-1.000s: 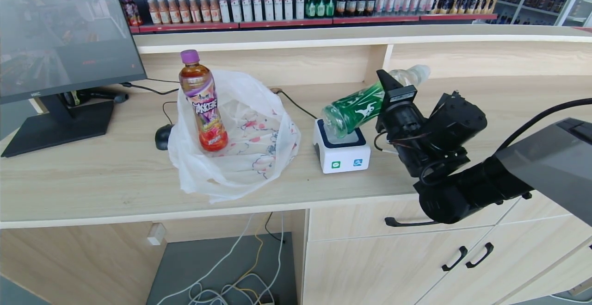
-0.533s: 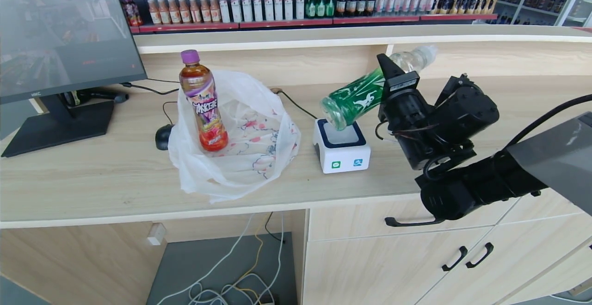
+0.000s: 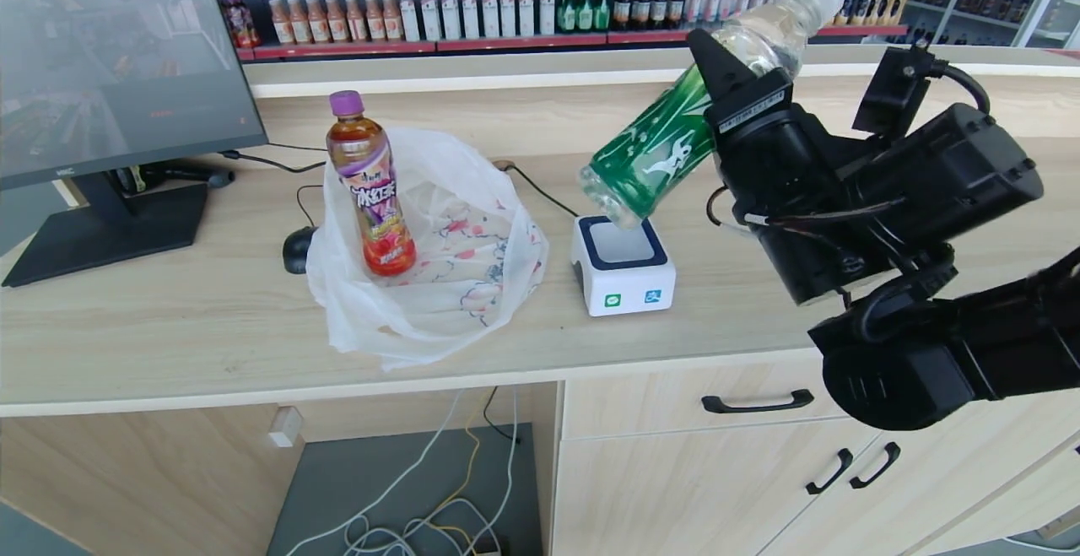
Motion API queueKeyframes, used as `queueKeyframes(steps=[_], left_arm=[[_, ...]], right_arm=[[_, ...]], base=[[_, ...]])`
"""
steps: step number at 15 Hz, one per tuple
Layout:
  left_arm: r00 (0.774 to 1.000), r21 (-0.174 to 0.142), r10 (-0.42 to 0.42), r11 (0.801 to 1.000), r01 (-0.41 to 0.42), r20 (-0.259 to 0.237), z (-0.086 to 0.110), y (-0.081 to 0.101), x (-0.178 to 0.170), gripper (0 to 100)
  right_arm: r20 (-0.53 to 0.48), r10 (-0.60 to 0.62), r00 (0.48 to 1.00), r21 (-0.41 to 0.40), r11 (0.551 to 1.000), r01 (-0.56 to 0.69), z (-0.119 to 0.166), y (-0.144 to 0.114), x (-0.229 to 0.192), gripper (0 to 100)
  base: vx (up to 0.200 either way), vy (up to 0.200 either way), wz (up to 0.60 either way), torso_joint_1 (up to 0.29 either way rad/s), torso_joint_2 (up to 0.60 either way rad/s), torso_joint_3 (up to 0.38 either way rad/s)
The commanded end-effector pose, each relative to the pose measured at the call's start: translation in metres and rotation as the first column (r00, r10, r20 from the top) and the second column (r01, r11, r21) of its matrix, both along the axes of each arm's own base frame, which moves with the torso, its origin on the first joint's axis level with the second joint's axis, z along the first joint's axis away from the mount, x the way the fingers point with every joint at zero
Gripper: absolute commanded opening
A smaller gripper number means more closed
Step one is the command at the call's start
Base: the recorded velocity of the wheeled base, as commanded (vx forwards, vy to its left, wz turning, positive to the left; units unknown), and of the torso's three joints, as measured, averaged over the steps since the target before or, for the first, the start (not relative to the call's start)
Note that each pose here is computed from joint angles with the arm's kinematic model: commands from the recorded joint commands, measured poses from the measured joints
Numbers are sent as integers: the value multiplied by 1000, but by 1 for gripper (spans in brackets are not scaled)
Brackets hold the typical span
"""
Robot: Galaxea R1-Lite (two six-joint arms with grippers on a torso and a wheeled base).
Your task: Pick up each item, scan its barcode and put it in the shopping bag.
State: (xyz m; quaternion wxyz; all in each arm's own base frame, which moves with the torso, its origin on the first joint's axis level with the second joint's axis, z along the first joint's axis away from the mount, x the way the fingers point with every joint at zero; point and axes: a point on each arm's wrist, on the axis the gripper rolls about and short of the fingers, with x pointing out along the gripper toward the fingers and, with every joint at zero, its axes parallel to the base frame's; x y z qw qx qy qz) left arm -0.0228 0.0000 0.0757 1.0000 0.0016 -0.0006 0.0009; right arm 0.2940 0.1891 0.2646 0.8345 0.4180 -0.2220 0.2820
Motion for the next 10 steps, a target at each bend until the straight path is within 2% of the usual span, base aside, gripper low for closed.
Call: queueKeyframes(steps=[1,2,5,10], left_arm=[[1000,0,0,1000,0,0,0,0,0,100],[1000,0,1,1000,-1,0,0,0,0,100],[1000,0,0,1000,0,0,0,0,0,100],[1000,0,0,1000,0,0,0,0,0,100]], right_arm=[[63,9,998,-40,999,-6,17,7,-29,0],[101,-36,994,-124,991,49,18,7,-38,0],[187,-78,979,-296,946,132,13,-1,-44,0],[279,-134,951,-477,840,258,0,-1,-49,0]], base=[[0,0,0,0,0,0],[0,0,0,0,0,0],[0,0,0,0,0,0],[0,0,0,0,0,0]])
